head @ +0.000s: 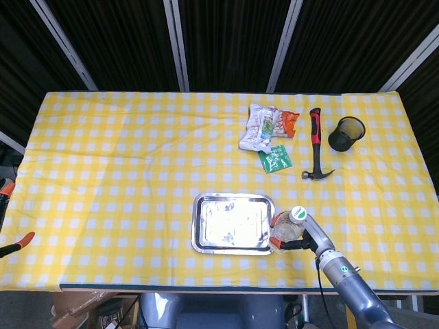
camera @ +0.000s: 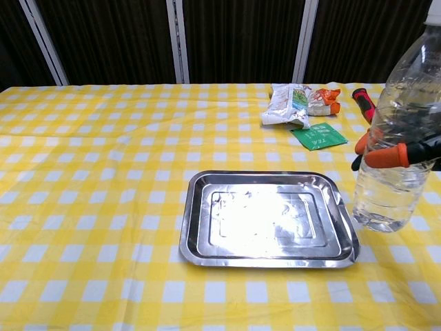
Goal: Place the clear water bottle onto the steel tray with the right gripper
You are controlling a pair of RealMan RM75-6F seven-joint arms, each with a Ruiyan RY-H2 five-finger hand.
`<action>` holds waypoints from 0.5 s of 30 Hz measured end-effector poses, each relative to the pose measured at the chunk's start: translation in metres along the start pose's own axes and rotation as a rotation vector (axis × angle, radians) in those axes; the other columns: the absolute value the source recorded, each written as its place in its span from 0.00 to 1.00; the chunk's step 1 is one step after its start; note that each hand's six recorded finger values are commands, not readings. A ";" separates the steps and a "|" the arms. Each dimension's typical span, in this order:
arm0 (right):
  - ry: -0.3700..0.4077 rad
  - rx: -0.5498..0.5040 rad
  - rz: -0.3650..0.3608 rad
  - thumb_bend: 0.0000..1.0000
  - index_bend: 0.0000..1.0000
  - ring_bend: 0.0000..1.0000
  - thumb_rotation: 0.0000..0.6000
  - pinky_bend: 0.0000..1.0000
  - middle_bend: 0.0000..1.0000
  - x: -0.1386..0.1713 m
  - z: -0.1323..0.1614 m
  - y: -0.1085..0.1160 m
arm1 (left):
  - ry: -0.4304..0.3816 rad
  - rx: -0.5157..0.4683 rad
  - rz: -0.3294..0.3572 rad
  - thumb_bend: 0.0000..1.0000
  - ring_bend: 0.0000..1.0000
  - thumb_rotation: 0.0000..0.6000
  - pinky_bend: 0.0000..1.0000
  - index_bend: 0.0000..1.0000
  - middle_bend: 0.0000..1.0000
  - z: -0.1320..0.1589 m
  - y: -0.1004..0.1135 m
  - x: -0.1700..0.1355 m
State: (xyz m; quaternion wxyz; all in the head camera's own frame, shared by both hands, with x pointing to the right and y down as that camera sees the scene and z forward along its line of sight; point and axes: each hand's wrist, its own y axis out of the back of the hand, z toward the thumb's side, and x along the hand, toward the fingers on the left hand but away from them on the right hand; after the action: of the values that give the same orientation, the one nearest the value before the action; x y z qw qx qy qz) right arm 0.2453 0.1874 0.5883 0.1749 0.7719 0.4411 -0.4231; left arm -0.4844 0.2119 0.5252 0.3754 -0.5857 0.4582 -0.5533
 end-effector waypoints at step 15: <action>0.204 0.057 0.034 0.82 0.79 0.28 1.00 0.00 0.61 -0.015 0.049 -0.058 | 0.017 -0.029 0.013 0.19 0.00 1.00 0.00 0.04 0.00 -0.006 0.007 -0.001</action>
State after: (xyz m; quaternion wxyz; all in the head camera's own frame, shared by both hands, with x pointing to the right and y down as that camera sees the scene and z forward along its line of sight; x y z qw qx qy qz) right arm 0.1688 0.1797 0.5773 0.1144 0.8230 0.4312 -0.3517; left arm -0.4913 0.2112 0.5193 0.3668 -0.5832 0.4731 -0.5491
